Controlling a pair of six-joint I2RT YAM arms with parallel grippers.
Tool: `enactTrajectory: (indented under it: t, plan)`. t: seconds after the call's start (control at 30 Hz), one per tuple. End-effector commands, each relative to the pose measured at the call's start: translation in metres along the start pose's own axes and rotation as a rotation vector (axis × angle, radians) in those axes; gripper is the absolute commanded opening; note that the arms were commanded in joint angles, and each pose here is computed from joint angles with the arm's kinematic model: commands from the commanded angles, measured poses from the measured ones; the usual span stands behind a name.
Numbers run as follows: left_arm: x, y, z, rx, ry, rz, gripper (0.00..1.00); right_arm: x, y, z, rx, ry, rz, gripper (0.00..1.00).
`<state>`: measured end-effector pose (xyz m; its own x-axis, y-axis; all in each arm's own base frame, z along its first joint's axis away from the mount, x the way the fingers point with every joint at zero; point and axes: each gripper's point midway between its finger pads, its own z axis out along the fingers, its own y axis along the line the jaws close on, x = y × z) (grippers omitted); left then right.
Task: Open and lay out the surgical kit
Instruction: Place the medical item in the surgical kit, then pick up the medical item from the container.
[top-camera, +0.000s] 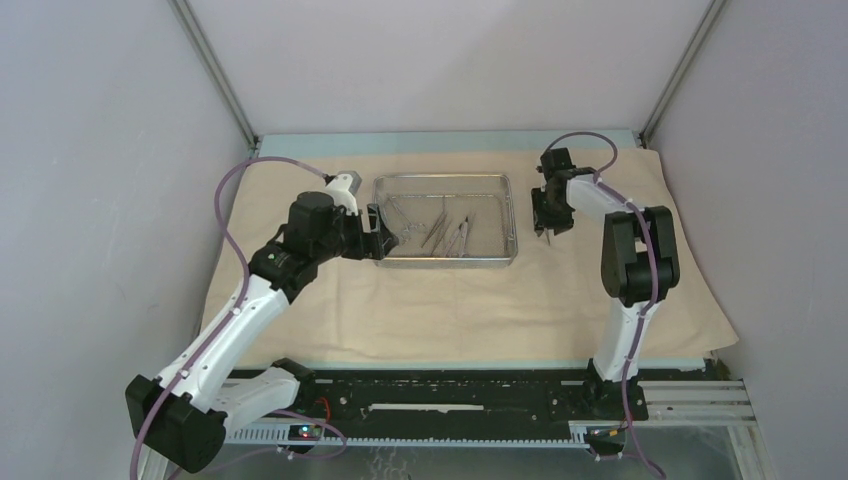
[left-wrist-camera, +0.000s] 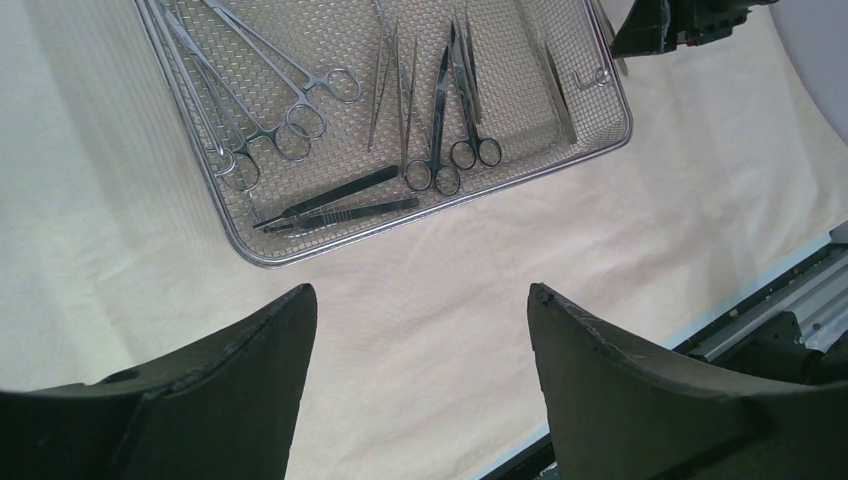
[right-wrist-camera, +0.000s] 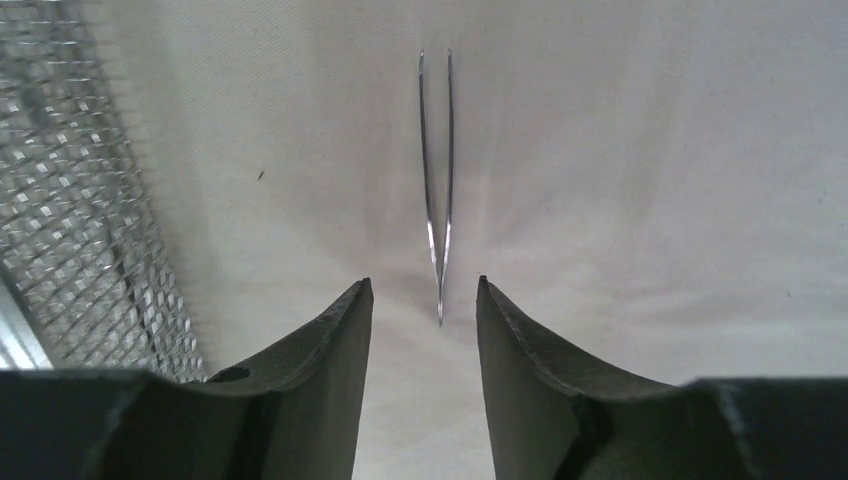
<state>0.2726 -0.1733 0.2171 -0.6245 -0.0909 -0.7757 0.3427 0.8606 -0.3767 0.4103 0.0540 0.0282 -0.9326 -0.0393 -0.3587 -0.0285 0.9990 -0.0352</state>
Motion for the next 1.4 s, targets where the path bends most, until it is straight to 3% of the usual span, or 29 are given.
enactTrajectory:
  t: [0.0,0.27,0.53,0.8,1.37]
  plan:
    - [0.005,0.009,0.003,-0.025,-0.007,0.006,0.82,-0.032,0.003,-0.05,0.013,-0.123,0.067,0.54]
    - [0.005,0.01,0.003,-0.028,-0.014,-0.002,0.83,-0.046,0.02,-0.098,0.007,-0.227,0.152,0.58]
    - [0.003,0.009,0.001,-0.024,-0.02,-0.005,0.83,-0.07,0.093,-0.126,-0.045,-0.31,0.116,0.52]
    - [0.002,0.008,-0.002,-0.024,-0.034,-0.003,0.83,-0.097,0.146,-0.096,-0.048,-0.279,0.121,0.35]
    - [0.002,0.006,-0.003,-0.011,-0.031,-0.002,0.82,-0.101,0.171,-0.019,-0.015,-0.211,0.183,0.31]
